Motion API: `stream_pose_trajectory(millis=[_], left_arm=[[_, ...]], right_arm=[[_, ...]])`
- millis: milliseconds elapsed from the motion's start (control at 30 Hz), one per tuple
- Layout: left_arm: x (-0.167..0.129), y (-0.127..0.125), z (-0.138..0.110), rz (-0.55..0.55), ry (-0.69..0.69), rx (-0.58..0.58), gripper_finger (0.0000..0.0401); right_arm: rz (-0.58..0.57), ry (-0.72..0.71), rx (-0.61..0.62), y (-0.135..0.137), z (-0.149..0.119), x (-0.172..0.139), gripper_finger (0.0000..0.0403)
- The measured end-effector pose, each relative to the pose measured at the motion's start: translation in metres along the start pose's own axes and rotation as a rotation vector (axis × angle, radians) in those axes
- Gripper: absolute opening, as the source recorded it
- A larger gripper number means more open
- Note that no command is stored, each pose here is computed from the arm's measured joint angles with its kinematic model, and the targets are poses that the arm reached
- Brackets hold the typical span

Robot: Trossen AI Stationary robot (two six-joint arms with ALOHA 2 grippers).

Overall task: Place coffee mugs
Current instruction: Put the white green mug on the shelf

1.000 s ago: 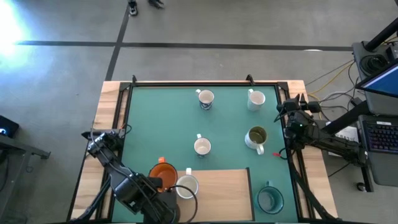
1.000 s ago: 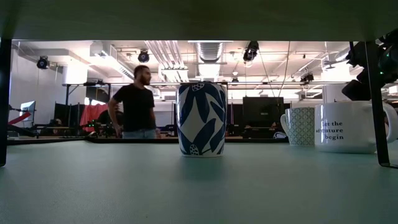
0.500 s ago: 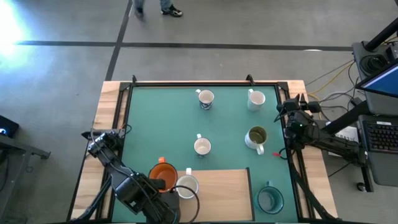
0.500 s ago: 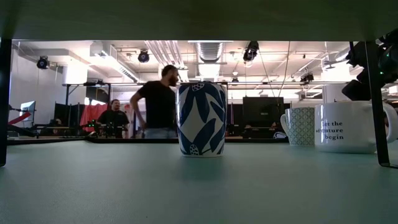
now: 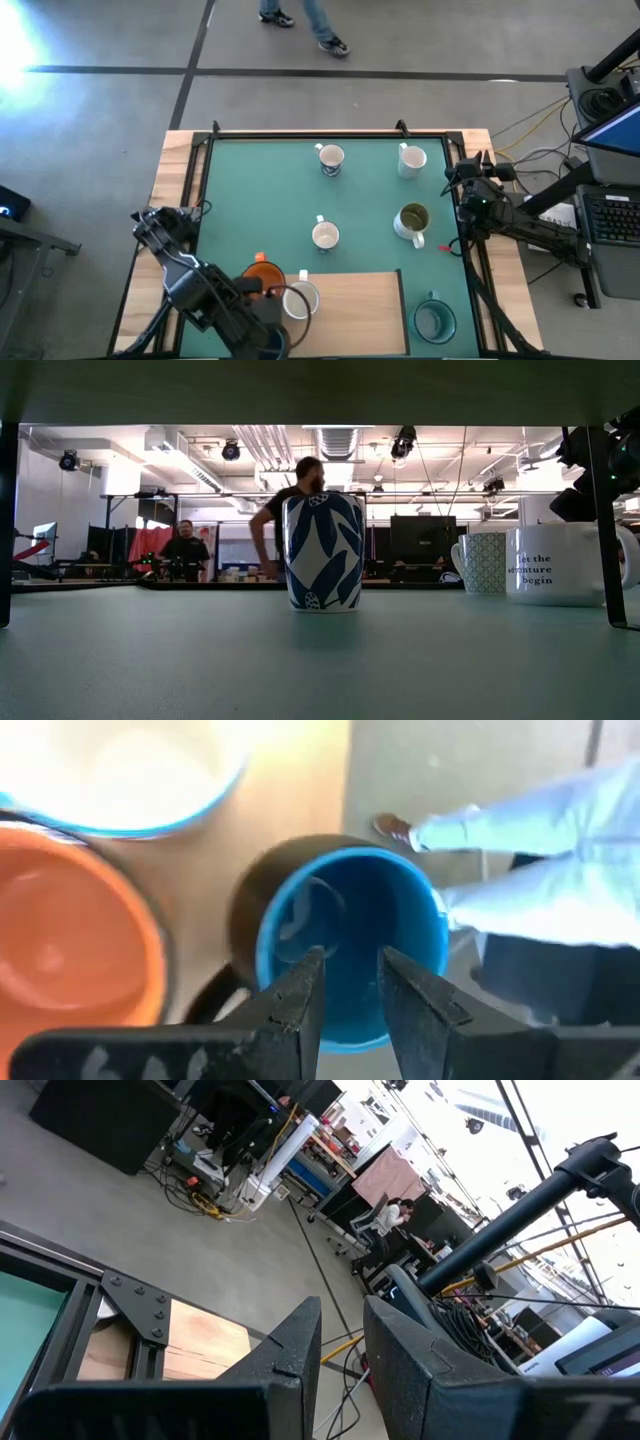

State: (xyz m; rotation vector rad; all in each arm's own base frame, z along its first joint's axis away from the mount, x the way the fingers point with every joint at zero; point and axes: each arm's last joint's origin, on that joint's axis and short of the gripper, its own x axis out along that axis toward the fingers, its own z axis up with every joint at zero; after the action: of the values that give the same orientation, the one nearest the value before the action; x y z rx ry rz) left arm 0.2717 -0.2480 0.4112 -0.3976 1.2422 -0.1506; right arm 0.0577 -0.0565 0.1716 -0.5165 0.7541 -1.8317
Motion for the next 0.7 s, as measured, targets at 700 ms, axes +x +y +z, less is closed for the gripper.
stream_pose_trajectory(millis=[700], left_arm=[[-0.084, 0.067, -0.077, 0.347, -0.417, 0.175, 0.0079]], right_arm=[[0.000, 0.000, 0.001, 0.000, 0.000, 0.000, 0.0068]])
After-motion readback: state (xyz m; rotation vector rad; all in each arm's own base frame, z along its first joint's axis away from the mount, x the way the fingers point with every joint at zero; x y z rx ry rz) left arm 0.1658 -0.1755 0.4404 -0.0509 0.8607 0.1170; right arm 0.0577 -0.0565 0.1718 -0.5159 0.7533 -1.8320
